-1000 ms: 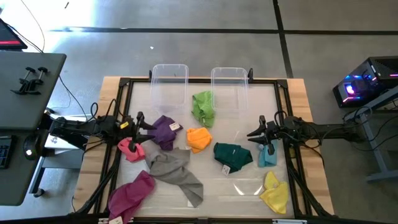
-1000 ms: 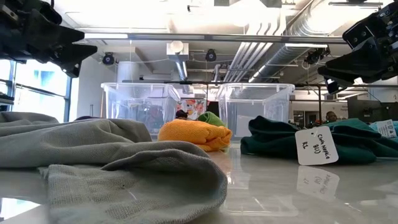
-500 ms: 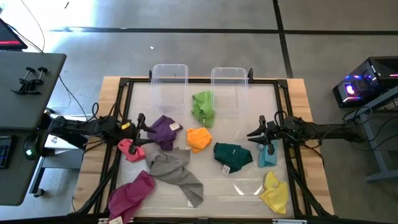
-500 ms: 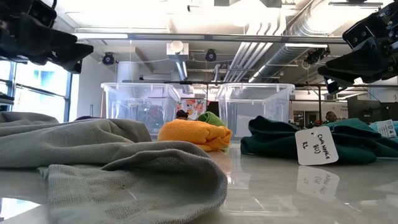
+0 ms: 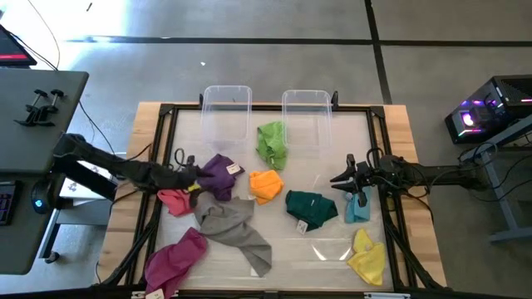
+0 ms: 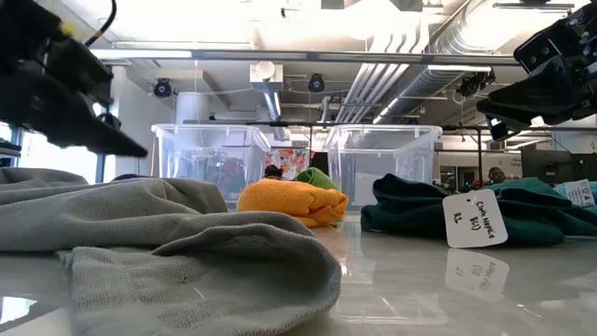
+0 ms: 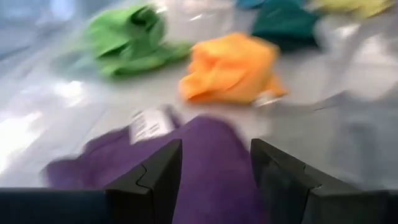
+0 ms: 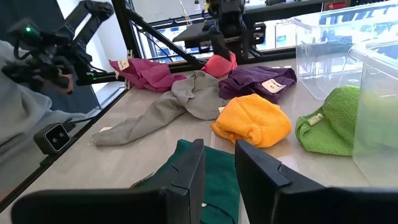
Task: Sort towels by color in basket
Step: Put the violet microfiber cloth into the left transparent bin
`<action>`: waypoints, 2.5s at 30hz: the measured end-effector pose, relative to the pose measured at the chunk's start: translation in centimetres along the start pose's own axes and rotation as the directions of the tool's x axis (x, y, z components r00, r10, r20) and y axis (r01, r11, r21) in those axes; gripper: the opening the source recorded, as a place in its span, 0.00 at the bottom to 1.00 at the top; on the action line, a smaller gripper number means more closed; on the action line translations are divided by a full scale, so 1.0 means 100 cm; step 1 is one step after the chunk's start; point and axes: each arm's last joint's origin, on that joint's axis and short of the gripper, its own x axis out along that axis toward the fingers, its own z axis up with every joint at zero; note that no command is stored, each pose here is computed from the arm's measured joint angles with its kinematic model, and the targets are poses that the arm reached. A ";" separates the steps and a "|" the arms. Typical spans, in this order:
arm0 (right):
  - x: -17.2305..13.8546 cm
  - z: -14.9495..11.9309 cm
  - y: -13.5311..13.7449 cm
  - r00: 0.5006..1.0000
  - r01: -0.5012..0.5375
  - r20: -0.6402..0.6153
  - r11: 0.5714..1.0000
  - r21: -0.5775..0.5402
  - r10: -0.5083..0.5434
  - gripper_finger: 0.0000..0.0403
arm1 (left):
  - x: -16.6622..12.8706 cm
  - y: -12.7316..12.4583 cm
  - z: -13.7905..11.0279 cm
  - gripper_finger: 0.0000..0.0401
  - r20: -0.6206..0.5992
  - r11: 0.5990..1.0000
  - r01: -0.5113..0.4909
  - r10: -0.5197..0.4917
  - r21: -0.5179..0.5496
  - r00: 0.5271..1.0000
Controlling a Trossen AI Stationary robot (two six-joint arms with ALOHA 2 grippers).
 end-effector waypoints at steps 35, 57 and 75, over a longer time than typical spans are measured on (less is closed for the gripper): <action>0.000 0.000 0.000 1.000 -0.002 0.000 1.000 0.000 0.002 0.20 | 0.028 -0.022 0.008 0.02 0.038 0.994 -0.062 0.058 0.096 0.998; 0.000 0.000 0.000 1.000 0.002 0.000 1.000 0.000 -0.002 0.20 | 0.005 0.009 0.124 0.00 0.629 0.766 -0.643 0.483 0.034 0.609; 0.000 0.000 0.000 1.000 0.002 0.000 1.000 0.000 -0.002 0.20 | 0.056 0.077 0.186 0.00 0.002 0.654 -0.729 0.744 0.201 0.668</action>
